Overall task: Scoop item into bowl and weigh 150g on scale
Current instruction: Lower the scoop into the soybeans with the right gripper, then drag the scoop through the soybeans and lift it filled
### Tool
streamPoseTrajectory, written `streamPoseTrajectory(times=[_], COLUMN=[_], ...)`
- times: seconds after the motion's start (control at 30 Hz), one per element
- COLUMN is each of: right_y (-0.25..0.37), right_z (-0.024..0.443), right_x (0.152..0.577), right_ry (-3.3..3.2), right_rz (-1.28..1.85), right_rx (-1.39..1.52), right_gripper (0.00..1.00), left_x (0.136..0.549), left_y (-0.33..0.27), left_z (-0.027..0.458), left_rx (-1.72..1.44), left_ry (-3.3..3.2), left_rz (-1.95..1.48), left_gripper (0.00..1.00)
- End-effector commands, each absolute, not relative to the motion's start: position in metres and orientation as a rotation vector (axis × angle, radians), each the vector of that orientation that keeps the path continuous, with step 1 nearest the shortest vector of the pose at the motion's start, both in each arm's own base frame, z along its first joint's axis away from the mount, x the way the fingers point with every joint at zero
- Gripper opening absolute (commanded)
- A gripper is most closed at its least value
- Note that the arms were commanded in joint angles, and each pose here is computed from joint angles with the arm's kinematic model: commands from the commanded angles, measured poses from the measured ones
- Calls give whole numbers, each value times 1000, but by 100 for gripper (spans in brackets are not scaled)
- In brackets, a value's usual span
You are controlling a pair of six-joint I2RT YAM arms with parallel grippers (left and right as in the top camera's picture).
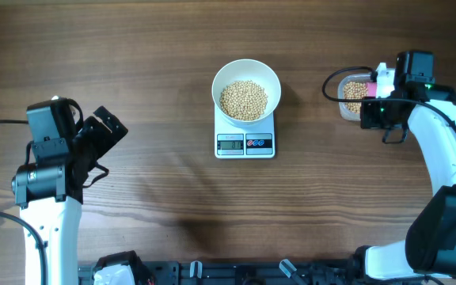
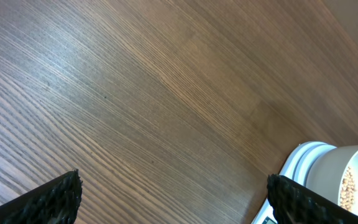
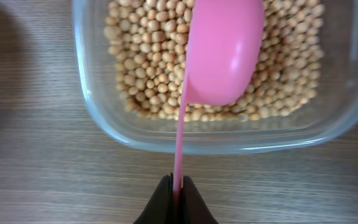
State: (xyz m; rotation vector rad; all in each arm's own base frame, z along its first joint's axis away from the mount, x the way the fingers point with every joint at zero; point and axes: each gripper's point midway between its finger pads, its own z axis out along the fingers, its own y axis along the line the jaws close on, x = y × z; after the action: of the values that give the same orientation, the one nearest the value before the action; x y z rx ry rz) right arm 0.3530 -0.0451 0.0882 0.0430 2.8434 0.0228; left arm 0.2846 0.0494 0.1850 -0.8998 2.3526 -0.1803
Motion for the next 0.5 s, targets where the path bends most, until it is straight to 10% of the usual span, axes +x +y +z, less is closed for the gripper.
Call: streamPoseTrajectory(times=[0.0, 0.47], right_y=[-18, -9], right_z=[83, 78], right_x=[353, 344], right_ry=[2847, 2858], right_rz=[261, 414], right_rx=[84, 219], right_gripper=[4, 4], left_x=[285, 285], left_y=[50, 50], left_z=[184, 184], left_rx=[-899, -899], left_ry=[2356, 2356], left_rz=[-186, -186], left_gripper=[100, 100])
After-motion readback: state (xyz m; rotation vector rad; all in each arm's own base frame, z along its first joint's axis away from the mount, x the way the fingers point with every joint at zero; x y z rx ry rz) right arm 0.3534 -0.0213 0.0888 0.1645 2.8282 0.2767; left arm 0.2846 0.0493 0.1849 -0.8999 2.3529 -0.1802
